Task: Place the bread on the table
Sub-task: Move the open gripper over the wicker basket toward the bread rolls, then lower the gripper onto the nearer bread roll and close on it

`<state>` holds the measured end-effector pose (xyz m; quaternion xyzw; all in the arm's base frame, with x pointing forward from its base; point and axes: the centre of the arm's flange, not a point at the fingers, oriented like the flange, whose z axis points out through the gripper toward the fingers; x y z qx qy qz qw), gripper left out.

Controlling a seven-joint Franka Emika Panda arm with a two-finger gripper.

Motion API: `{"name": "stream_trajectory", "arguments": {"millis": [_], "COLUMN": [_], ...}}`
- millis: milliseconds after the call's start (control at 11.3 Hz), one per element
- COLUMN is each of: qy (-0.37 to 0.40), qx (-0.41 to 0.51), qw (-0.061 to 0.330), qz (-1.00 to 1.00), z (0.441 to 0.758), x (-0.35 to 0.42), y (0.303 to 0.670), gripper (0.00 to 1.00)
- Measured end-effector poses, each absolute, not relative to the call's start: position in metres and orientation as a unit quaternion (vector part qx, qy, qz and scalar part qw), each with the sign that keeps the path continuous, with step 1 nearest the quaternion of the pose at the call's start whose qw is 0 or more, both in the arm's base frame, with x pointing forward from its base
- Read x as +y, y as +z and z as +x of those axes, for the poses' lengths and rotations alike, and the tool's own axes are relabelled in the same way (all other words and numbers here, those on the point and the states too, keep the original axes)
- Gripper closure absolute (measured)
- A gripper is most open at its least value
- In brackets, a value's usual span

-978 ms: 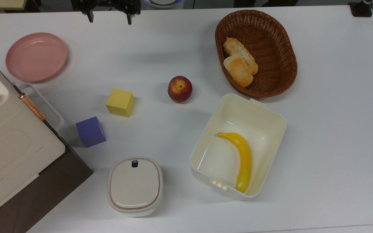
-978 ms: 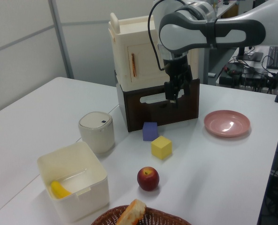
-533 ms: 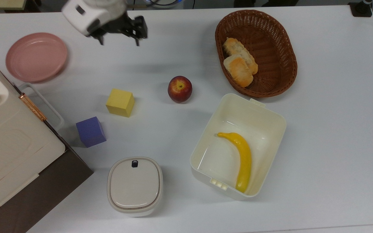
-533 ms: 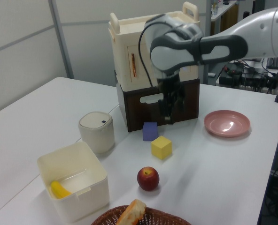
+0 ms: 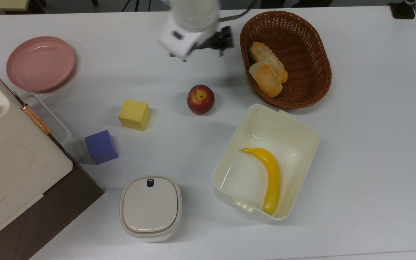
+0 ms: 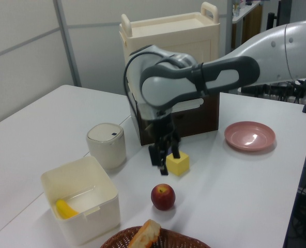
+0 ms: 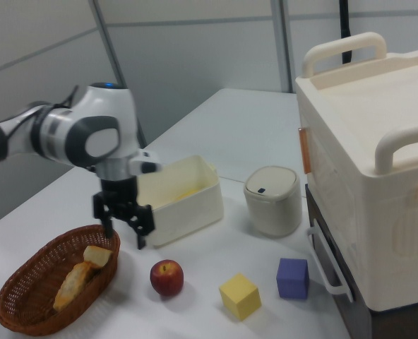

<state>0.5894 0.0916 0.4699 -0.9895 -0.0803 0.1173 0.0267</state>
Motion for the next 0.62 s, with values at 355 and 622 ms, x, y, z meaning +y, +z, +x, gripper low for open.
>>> {"name": "stream_trajectory", "arguments": {"millis": [355, 622], "qy": [0.128, 0.156], "qx": [-0.151, -0.183], "qw": [0.015, 0.004], "qz": [-0.980, -0.971], "z": [0.570, 0.563], "x": [0.181, 0.221], "y": [0.460, 0.425], "gripper": [0.00, 0.00]}}
